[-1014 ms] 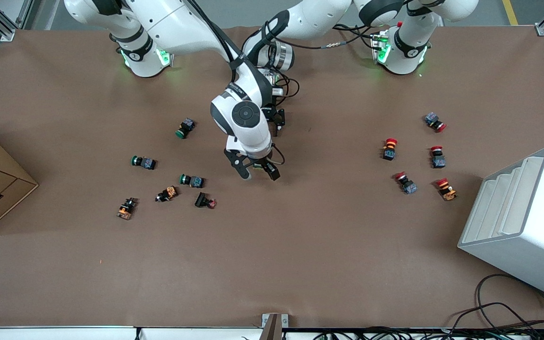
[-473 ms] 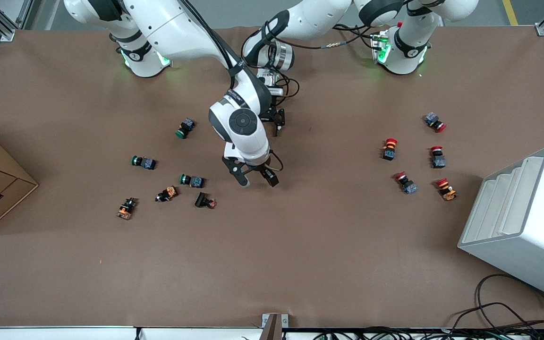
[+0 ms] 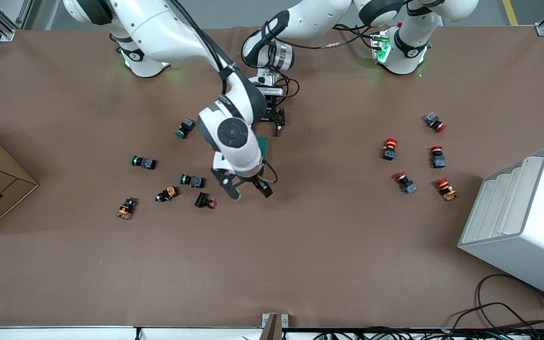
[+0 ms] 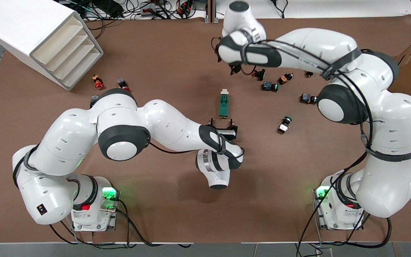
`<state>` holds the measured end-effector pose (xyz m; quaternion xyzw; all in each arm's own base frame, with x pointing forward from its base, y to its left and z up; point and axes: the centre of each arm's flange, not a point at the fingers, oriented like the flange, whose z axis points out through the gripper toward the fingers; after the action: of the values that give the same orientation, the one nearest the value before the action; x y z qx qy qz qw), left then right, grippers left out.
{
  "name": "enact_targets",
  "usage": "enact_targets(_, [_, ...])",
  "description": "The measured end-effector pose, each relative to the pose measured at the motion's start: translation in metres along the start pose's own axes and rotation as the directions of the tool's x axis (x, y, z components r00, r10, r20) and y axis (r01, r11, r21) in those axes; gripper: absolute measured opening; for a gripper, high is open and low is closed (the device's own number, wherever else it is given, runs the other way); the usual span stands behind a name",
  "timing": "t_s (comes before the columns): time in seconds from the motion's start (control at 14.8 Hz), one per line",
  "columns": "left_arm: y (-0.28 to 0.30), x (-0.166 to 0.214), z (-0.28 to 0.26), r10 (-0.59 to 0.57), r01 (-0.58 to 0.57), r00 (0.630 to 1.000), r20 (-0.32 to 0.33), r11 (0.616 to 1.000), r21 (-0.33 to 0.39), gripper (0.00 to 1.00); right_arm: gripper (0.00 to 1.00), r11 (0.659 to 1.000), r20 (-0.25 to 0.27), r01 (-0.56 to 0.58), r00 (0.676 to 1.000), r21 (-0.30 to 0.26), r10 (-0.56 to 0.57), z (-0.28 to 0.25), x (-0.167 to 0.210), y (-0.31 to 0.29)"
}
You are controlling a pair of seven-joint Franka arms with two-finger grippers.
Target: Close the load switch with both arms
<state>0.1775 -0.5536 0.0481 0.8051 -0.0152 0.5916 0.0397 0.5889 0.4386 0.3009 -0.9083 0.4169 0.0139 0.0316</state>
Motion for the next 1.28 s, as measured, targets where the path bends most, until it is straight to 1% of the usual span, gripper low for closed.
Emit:
enact_targets(0.14, [0.000,0.000,0.000,0.000,0.000,1.000,0.000,1.000,0.000,1.00,1.00,0.994,0.007,0.105,0.995,-0.024,-0.104,-0.037,0.052,0.004])
enact_targets(0.2, [0.000,0.000,0.000,-0.001,0.001,1.000,0.000,1.000,0.000,1.00,1.00,0.985,0.018,0.167,0.986,-0.044,-0.166,-0.053,0.079,0.012])
enact_targets(0.34, [0.001,0.001,0.000,-0.020,0.020,1.000,-0.002,1.000,0.000,1.00,1.00,0.957,0.061,0.276,0.961,-0.094,-0.271,-0.080,0.129,0.036])
enact_targets(0.47, [0.006,0.004,0.001,-0.036,0.036,0.999,-0.002,0.999,-0.003,1.00,1.00,0.914,0.110,0.388,0.920,-0.120,-0.376,-0.113,0.178,0.066])
enact_targets(0.54, [0.010,0.007,0.003,-0.045,0.045,0.999,-0.005,0.999,-0.002,1.00,1.00,0.886,0.134,0.447,0.892,-0.123,-0.432,-0.131,0.203,0.084])
enact_targets(0.68, [0.018,0.015,0.007,-0.068,0.068,0.998,-0.012,0.998,-0.002,1.00,1.00,0.808,0.169,0.576,0.814,-0.121,-0.555,-0.170,0.262,0.128])
enact_targets(0.81, [0.030,0.025,0.010,-0.103,0.103,0.995,-0.004,0.995,-0.001,1.00,1.00,0.715,0.184,0.689,0.723,-0.121,-0.666,-0.204,0.319,0.177])
enact_targets(0.88, [0.034,0.029,0.011,-0.121,0.121,0.993,0.008,0.992,0.021,1.00,1.00,0.673,0.186,0.729,0.684,-0.123,-0.706,-0.218,0.341,0.200])
enact_targets(0.95, [0.037,0.031,0.011,-0.136,0.135,0.991,0.019,0.990,0.040,1.00,1.00,0.651,0.186,0.748,0.663,-0.126,-0.725,-0.229,0.357,0.217])
enact_targets(1.01, [0.042,0.035,0.010,-0.148,0.146,0.988,0.038,0.987,0.061,1.00,1.00,0.646,0.193,0.753,0.658,-0.127,-0.728,-0.237,0.368,0.231])
enact_targets(1.15, [0.059,0.046,0.000,-0.162,0.152,0.982,0.099,0.983,0.106,1.00,1.00,0.657,0.206,0.743,0.667,-0.124,-0.716,-0.248,0.378,0.250])
enact_targets(1.28, [0.072,0.063,-0.011,-0.136,0.107,0.977,0.166,0.979,0.174,1.00,1.00,0.668,0.198,0.734,0.677,-0.124,-0.708,-0.260,0.382,0.258])
